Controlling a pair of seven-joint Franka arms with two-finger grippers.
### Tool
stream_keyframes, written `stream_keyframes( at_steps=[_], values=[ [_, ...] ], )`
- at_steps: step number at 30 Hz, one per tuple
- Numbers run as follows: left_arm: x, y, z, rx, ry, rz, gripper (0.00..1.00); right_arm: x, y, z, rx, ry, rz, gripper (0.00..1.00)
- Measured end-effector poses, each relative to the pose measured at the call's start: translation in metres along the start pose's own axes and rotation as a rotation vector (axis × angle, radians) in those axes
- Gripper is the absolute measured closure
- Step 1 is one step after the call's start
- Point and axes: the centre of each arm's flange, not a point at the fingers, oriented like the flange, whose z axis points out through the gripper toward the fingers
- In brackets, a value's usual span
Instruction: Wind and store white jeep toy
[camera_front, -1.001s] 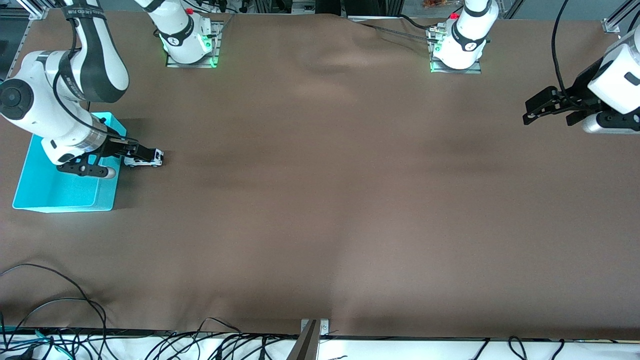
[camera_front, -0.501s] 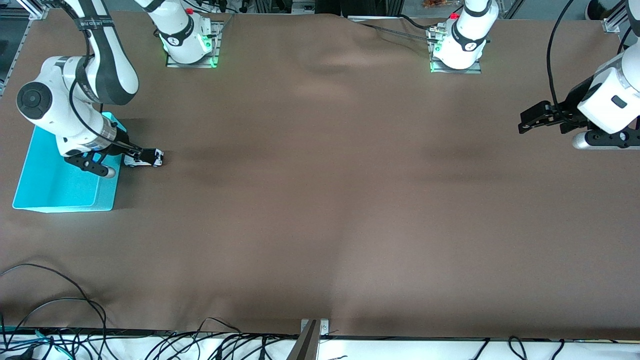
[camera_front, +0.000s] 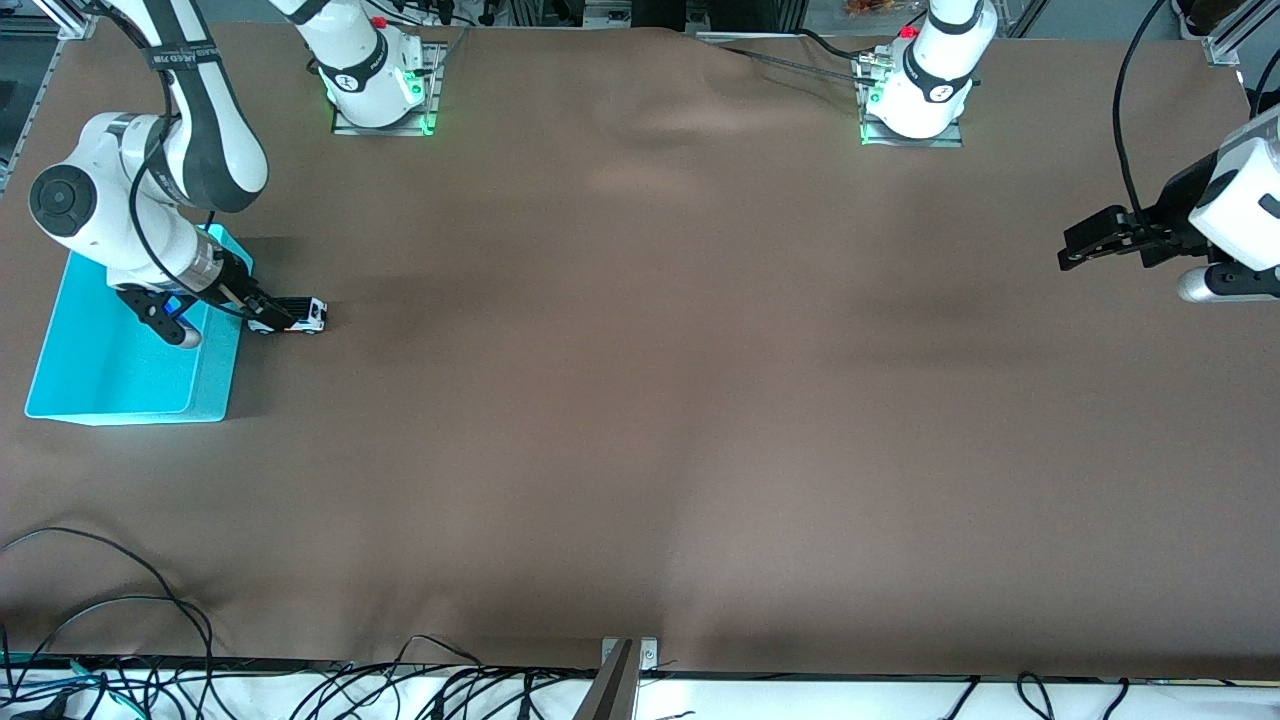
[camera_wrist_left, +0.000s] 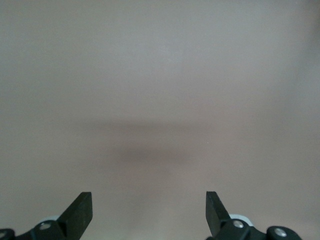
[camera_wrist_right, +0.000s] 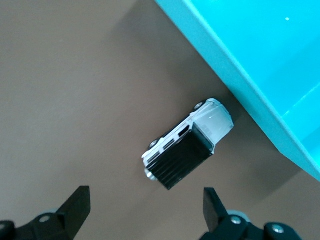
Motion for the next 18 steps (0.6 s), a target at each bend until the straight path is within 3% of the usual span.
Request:
stream_keyframes(
  at_steps=[18],
  values=[
    [0.000,-0.001,0.000,0.000,0.000,-0.002,0.00,-0.011,0.033,0.041,0.043,0.048,0.284,0.00]
  ],
)
